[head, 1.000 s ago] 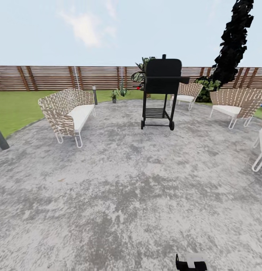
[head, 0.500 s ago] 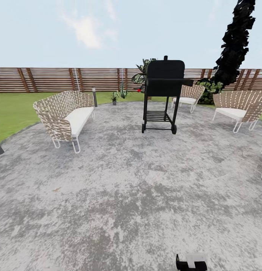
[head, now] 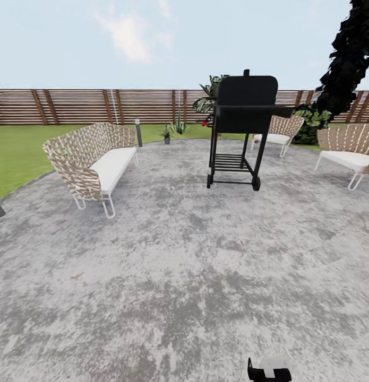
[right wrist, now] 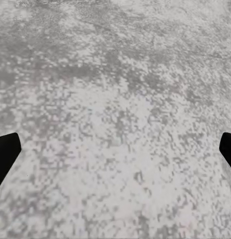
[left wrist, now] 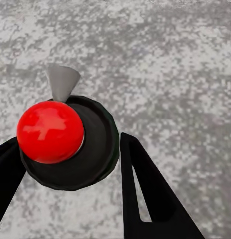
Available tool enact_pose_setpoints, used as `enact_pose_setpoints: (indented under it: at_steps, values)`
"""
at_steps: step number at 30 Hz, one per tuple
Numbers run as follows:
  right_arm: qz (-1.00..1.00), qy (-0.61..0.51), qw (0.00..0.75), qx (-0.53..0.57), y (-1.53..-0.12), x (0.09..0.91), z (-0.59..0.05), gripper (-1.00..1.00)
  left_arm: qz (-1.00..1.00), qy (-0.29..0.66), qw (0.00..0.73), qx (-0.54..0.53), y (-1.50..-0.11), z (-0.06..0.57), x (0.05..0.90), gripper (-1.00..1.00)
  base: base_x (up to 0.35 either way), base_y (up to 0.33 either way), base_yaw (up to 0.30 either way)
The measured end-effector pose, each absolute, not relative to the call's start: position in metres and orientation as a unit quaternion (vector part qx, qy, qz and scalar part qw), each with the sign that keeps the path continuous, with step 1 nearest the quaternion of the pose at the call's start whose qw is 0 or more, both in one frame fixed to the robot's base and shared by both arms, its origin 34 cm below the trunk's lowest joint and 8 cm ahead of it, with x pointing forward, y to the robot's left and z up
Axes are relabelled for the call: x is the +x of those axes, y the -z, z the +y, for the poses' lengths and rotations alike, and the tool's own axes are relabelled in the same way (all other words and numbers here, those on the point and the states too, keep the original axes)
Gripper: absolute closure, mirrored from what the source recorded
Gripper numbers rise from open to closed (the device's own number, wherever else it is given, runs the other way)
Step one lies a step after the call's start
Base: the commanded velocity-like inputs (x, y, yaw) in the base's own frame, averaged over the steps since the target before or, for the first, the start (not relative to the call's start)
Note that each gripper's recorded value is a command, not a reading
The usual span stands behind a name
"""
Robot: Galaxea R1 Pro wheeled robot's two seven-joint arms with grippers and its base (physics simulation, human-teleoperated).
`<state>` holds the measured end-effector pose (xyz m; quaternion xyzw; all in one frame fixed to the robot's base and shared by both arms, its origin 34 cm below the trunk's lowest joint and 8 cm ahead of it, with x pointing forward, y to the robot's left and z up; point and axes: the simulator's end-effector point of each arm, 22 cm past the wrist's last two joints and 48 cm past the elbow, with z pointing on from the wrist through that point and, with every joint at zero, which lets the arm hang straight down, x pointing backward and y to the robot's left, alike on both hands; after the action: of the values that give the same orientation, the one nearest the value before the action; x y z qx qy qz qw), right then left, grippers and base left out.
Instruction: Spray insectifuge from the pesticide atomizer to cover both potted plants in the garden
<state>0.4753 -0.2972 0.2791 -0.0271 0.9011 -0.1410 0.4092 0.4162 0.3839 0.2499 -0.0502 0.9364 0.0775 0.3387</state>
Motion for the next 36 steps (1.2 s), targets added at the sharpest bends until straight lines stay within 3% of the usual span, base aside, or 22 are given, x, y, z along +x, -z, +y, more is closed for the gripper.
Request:
enact_pose_setpoints:
  at_steps: [30,36]
  values:
    - [0.901,0.141,0.409,-0.027,-0.2791,0.4753,-0.2973,-1.00,0.937,-0.077,0.338,-0.050,-0.2495,0.3838,0.4157,1.00,0.339,0.000,0.018]
    - [0.901,0.141,0.410,-0.027,-0.2792,0.4754,-0.2971,-1.00,0.937,-0.077,0.338,-0.050,-0.2497,0.3836,0.4160,1.00,0.340,0.000,0.182]
